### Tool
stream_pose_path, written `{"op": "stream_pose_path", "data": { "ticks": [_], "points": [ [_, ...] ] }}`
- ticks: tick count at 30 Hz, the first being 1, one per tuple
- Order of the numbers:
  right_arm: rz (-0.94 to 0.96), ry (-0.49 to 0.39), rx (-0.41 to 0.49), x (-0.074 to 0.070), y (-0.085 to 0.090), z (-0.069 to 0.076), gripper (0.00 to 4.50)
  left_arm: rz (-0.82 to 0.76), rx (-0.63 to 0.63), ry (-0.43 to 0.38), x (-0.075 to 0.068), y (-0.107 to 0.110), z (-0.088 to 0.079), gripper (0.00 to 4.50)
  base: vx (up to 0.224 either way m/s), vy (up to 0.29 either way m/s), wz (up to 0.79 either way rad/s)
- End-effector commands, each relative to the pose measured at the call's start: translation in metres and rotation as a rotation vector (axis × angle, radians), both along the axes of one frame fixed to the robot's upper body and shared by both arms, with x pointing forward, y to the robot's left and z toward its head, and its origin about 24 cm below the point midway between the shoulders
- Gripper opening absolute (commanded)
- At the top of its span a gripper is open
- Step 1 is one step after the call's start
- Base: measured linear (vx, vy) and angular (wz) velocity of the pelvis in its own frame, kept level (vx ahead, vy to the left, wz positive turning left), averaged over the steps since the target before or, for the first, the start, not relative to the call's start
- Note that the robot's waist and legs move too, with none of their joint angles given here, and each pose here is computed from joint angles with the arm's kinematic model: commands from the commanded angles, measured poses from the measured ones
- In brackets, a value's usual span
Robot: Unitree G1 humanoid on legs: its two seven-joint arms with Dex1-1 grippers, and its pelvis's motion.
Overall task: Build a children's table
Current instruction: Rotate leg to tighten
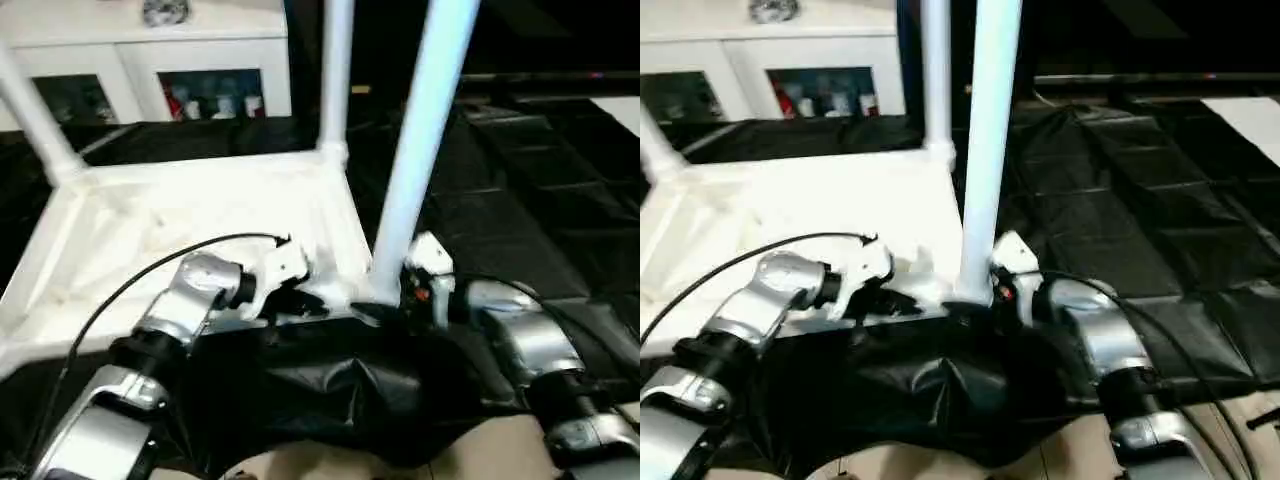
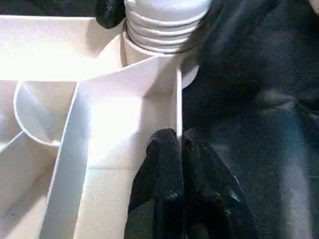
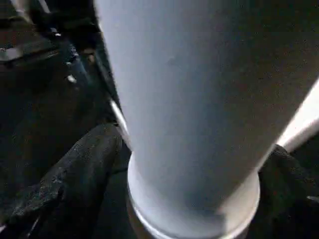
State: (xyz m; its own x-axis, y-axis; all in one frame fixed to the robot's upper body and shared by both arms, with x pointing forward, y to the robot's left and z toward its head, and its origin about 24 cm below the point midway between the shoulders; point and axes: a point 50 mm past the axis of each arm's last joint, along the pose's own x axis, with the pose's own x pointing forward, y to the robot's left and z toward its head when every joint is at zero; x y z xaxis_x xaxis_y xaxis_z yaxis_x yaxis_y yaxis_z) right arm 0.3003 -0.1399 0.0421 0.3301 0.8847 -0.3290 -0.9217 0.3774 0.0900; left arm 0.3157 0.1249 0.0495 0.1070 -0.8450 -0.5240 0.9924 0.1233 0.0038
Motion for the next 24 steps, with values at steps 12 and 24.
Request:
{"op": "stream_pose_path", "data": {
  "ticks": [12,24],
  "points": [
    [0.11,0.072,0.022,-0.013,0.014,-0.003,2.76,-0.066,-0.042,0.026,-0.007,-0.005,0.006,0.0,0.0,0.0,0.0],
    [-0.443,0.099,0.059,0.026,0.044,-0.02,2.72,0.261,-0.146,-0.075,0.028,-0.041,0.021,0.0,0.0,0.0,0.0]
  ]
}}
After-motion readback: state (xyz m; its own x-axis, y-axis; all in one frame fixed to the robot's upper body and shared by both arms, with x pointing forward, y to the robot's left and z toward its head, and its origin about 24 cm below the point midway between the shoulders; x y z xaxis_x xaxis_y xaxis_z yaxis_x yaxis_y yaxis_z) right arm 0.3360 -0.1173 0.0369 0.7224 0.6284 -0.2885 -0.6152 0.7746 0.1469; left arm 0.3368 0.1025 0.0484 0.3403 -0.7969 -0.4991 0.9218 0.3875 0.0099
